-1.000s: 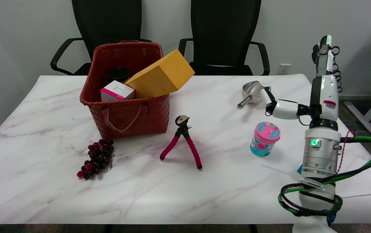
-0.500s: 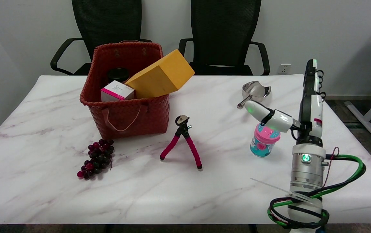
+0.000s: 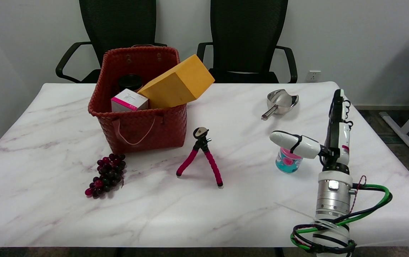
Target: Pick up the pink gum jar.
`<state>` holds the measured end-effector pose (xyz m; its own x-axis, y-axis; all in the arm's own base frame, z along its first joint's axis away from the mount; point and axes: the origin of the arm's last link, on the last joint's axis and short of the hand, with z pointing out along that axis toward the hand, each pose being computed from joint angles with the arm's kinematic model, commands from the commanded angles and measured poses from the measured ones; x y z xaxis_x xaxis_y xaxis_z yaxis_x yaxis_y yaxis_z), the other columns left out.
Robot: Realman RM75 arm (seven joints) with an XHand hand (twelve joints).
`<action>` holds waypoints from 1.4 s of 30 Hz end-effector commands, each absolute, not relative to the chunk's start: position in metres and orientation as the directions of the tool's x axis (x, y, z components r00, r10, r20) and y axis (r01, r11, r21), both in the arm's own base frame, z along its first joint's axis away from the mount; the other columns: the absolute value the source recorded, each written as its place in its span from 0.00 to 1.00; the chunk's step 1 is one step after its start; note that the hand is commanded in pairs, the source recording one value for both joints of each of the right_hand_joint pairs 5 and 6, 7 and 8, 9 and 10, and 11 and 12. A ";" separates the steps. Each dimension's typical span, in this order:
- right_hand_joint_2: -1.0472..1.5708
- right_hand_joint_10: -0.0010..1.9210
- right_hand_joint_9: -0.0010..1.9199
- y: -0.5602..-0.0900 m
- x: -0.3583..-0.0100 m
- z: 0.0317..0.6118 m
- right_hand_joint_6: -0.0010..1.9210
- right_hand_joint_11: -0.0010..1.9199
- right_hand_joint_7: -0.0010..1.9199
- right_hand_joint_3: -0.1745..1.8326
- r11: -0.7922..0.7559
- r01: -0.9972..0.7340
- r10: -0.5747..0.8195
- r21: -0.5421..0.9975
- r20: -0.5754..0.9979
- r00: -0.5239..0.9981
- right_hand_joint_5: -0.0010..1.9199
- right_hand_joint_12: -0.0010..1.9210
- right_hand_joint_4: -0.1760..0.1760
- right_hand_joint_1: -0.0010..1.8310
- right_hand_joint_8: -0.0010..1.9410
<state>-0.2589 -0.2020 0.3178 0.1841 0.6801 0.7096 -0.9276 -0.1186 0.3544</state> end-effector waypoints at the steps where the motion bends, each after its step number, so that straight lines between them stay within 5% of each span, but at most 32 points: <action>1: 0.44 0.00 0.00 -0.200 -0.289 0.330 0.00 0.00 0.00 0.00 -0.021 -0.958 0.704 0.286 0.685 0.189 0.00 0.00 0.50 0.58 0.00; 16: 0.43 0.00 0.00 -0.208 -0.306 0.340 0.00 0.00 0.00 0.00 0.007 -0.968 0.694 0.250 0.696 0.185 0.00 0.00 0.50 0.60 0.00; 24: 0.52 0.00 0.00 -0.211 -0.313 0.340 0.00 0.00 0.00 0.27 -0.008 -0.975 0.676 0.222 0.720 0.158 0.00 0.00 0.50 0.67 0.00; 42: 0.53 0.00 0.00 -0.211 -0.333 0.334 0.00 0.00 0.00 0.41 0.025 -0.984 0.643 0.176 0.750 0.151 0.00 0.00 0.50 0.67 0.00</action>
<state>-0.3151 -0.2090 0.3367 0.1717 0.6711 0.7212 -0.9744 0.0079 0.2246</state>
